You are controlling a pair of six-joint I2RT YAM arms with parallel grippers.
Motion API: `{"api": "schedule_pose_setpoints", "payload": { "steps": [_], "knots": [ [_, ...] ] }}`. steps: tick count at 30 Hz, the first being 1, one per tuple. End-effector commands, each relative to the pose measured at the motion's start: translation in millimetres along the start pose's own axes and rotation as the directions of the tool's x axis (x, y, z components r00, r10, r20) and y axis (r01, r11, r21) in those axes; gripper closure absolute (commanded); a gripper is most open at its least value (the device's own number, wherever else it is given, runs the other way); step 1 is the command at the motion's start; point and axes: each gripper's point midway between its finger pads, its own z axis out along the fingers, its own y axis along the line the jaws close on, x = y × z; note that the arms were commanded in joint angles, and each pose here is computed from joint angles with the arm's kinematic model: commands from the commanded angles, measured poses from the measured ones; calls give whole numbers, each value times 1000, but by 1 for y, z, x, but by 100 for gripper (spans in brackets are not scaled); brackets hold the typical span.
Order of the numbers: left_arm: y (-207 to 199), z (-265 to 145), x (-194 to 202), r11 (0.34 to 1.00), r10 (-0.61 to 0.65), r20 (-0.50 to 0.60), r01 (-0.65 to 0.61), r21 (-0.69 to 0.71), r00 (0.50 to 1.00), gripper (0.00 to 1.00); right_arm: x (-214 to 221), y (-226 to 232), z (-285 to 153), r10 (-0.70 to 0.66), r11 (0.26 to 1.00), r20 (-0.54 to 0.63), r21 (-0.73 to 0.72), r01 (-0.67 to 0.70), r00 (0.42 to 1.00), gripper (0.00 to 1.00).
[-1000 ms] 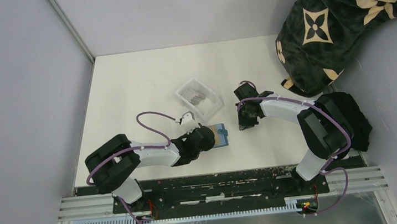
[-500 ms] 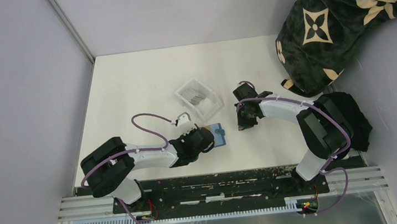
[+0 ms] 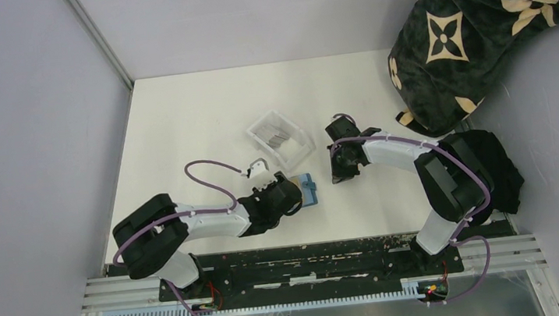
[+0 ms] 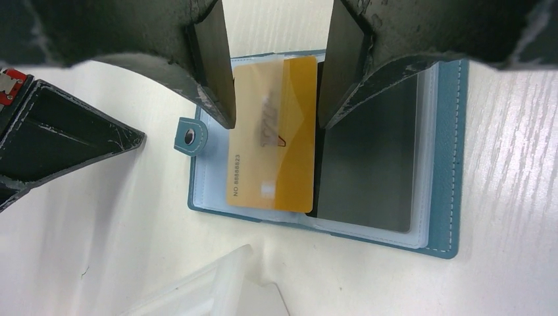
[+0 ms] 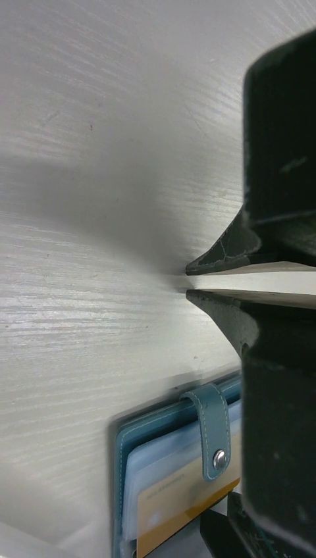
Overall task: Put the credit cards into the card holder
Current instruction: Insert the credit card into the card holder.
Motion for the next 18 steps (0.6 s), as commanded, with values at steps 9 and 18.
{"api": "schedule_pose_setpoints", "payload": {
  "steps": [9, 18],
  "knots": [
    [9, -7, -23, 999, 47, 91, -45, -25, 995, 48, -11, 10, 3, -12, 1000, 21, -15, 13, 1000, 81],
    [-4, 3, -15, 995, 100, 60, -100, -14, 993, 49, -14, 10, 2, -12, 1000, 27, -13, 12, 1000, 81]
  ]
}}
